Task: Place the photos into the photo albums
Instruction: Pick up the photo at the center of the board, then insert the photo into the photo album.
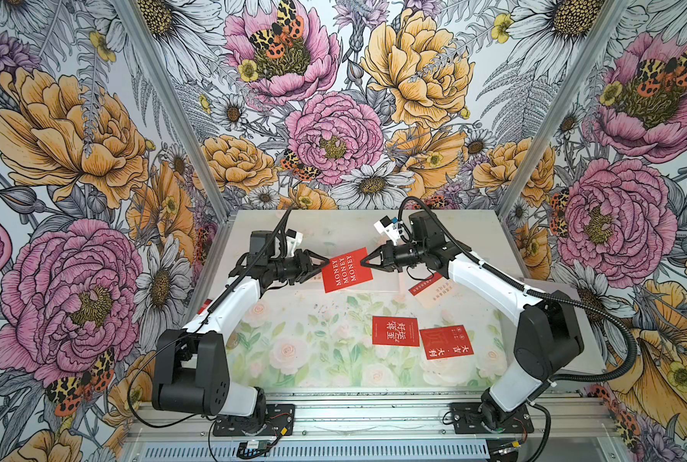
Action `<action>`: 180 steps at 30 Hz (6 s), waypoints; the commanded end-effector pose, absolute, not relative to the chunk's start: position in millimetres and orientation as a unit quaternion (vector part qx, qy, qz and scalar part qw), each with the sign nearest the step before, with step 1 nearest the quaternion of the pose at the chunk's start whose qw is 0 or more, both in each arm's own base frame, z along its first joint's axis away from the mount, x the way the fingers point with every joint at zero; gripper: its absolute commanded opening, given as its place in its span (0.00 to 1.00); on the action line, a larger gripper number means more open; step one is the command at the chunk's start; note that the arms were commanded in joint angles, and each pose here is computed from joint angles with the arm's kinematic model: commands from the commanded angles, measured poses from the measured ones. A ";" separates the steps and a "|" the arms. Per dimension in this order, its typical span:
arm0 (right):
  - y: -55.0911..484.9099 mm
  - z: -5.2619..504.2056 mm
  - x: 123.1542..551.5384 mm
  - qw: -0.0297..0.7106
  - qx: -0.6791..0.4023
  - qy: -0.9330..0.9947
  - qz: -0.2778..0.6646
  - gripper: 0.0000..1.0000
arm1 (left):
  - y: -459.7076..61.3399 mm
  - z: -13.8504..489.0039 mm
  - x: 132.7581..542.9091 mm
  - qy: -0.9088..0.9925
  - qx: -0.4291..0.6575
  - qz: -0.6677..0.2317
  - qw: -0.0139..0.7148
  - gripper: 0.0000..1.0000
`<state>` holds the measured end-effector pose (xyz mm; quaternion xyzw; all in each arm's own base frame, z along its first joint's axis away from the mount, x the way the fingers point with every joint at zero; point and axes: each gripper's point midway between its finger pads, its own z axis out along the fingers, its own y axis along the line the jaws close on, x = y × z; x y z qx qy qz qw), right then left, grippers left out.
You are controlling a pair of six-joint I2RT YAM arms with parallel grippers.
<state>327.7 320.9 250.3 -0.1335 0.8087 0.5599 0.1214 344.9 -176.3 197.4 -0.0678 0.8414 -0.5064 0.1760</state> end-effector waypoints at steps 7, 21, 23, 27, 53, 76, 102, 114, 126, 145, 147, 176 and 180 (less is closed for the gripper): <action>317.2 265.4 339.8 0.141 -0.140 0.799 0.567 0.00 | -188.5 223.4 344.4 0.814 -0.036 -0.552 0.176 0.43; 310.7 254.1 344.5 0.142 -0.124 0.809 0.557 0.00 | -180.1 227.5 352.2 0.794 -0.057 -0.574 0.193 0.04; 310.4 252.4 345.4 0.142 -0.121 0.810 0.555 0.02 | -177.0 225.6 353.0 0.797 -0.061 -0.569 0.195 0.00; 308.1 246.6 349.3 0.144 -0.111 0.817 0.548 0.08 | -163.2 219.6 357.3 0.810 -0.079 -0.545 0.203 0.00; 278.1 179.0 343.2 0.129 -0.068 0.879 0.454 0.17 | -56.1 172.3 428.1 0.861 -0.191 -0.394 0.259 0.00; 263.5 171.8 333.1 0.121 -0.065 0.887 0.441 0.17 | -94.2 133.8 464.5 0.903 -0.126 -0.344 0.222 0.00; 255.3 167.3 331.0 0.111 -0.063 0.892 0.434 0.18 | -103.1 156.5 467.3 0.904 -0.100 -0.341 0.238 0.00; 254.7 166.8 329.4 0.110 -0.064 0.892 0.435 0.18 | -105.4 129.5 464.5 0.913 -0.103 -0.330 0.214 0.00; 254.3 166.1 328.0 0.109 -0.064 0.892 0.434 0.18 | -119.1 125.7 457.4 0.916 -0.094 -0.334 0.203 0.00; 252.3 164.9 323.8 0.109 -0.063 0.893 0.432 0.18 | -120.6 164.1 464.9 0.898 -0.094 -0.363 0.229 0.00; 252.2 164.6 323.9 0.109 -0.063 0.893 0.432 0.18 | -119.8 184.9 464.0 0.891 -0.089 -0.370 0.248 0.00; 250.6 163.5 318.4 0.107 -0.065 0.893 0.433 0.18 | -108.6 131.7 468.6 0.898 -0.104 -0.380 0.194 0.00; 250.7 165.4 318.0 0.108 -0.066 0.892 0.434 0.18 | -109.4 126.0 468.6 0.902 -0.099 -0.374 0.192 0.00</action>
